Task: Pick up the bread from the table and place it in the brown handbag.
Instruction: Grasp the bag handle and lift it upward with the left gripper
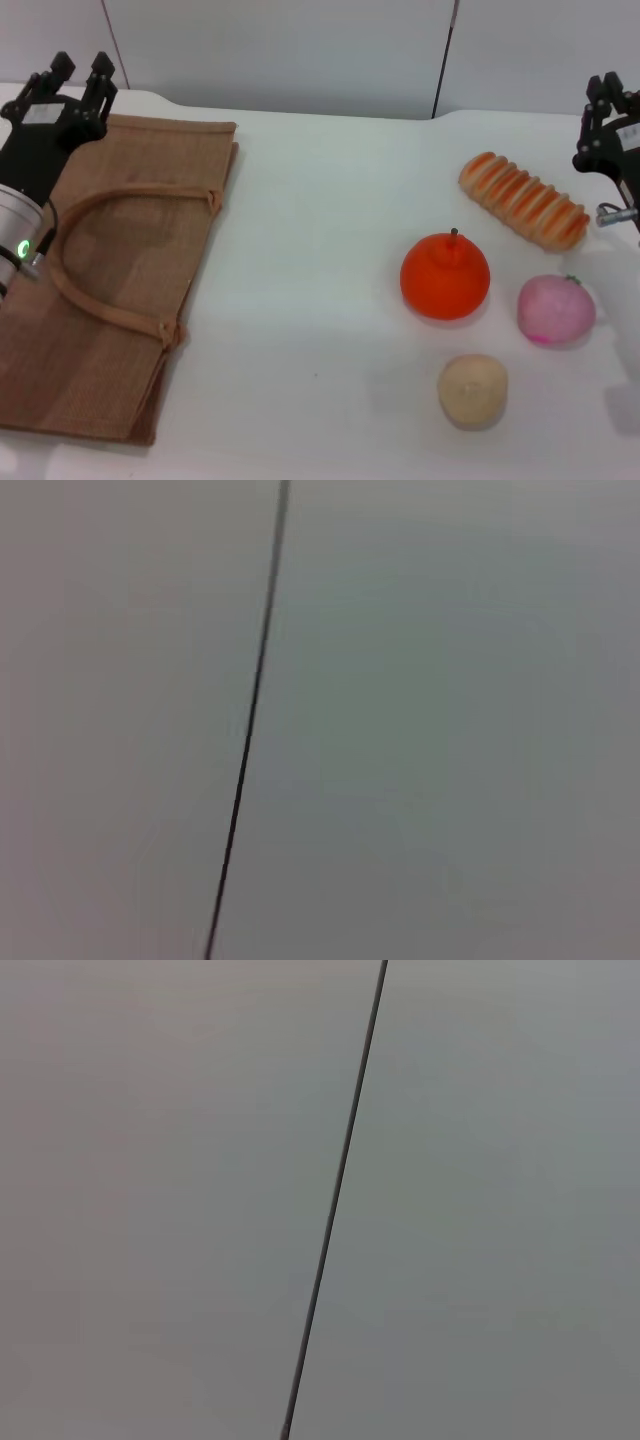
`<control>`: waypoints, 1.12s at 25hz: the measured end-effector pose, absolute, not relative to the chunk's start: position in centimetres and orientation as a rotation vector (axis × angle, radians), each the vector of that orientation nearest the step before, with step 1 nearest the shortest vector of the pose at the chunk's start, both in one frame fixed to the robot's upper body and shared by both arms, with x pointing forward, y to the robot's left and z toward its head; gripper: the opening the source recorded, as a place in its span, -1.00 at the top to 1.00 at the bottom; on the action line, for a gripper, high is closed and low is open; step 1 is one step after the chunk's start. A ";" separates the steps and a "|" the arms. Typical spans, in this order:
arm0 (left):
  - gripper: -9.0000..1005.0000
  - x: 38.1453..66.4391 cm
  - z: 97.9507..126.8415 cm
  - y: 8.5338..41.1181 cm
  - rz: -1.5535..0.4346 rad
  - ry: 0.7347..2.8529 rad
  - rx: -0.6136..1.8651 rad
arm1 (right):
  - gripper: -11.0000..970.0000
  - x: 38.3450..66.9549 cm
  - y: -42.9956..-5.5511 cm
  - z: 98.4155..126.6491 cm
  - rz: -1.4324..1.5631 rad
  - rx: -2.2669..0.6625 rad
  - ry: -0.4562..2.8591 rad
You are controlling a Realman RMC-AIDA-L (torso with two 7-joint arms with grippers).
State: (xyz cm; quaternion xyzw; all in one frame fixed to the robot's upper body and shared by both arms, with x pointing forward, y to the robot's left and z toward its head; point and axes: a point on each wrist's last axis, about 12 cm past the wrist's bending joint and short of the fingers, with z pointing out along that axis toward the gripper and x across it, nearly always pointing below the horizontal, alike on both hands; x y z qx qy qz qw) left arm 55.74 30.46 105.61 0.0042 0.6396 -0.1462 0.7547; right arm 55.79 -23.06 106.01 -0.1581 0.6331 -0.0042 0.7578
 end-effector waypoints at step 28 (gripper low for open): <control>-0.01 56.5 111.6 38.5 -0.755 2.084 0.020 | 0.72 56.0 -23.5 105.7 -0.021 -0.353 1.413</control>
